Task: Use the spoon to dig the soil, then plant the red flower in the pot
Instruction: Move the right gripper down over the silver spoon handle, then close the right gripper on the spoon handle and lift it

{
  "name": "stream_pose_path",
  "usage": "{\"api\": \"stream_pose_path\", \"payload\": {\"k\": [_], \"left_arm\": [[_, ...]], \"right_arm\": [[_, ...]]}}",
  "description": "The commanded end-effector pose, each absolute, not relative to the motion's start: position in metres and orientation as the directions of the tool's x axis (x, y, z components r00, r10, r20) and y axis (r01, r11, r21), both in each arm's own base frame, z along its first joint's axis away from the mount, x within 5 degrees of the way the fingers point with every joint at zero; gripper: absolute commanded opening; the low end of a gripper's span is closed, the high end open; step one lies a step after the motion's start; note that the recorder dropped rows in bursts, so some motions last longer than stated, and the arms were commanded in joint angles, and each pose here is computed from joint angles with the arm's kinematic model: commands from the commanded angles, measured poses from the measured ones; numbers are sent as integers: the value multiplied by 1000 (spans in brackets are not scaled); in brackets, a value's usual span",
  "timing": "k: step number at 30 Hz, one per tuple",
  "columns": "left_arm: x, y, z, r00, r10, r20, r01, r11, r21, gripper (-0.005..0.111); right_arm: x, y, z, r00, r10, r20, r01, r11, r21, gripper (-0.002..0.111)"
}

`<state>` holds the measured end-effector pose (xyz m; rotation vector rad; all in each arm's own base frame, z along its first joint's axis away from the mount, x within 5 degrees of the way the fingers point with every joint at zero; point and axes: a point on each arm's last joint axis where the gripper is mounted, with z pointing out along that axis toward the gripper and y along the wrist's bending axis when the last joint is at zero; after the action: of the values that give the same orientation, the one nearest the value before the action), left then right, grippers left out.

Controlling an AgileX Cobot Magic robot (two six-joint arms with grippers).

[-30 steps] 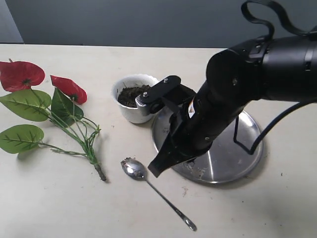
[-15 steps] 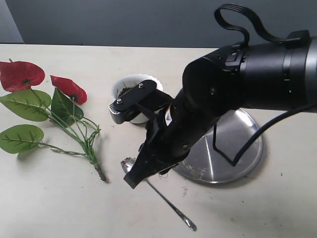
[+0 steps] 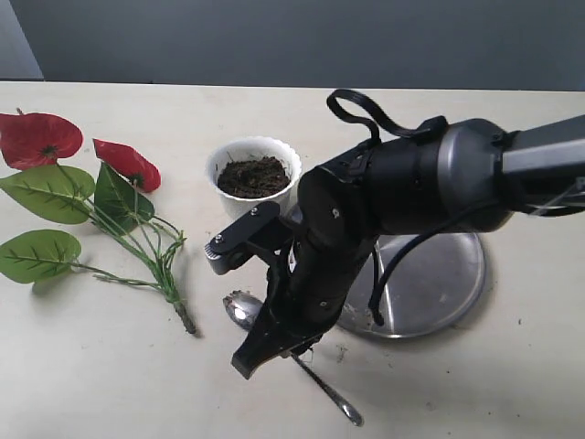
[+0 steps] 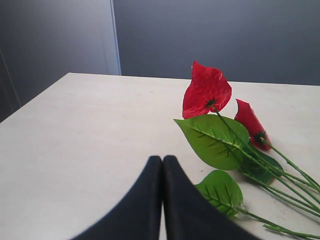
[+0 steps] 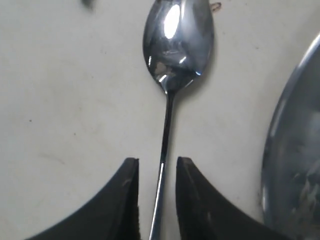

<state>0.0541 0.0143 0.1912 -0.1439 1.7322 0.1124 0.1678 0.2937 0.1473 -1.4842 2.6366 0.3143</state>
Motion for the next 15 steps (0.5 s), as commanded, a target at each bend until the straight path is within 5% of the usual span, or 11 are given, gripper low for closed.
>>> {"api": "stream_pose_path", "payload": {"k": [1, 15], "left_arm": [[54, 14, 191, -157, -26, -987, -157, 988, -1, 0], [54, 14, 191, -155, -26, -988, -156, 988, -1, 0]], "right_arm": [[170, 299, 139, -524, -827, -203, -852, 508, 130, 27], [170, 302, 122, -536, -825, -179, -844, 515, 150, 27]]}}
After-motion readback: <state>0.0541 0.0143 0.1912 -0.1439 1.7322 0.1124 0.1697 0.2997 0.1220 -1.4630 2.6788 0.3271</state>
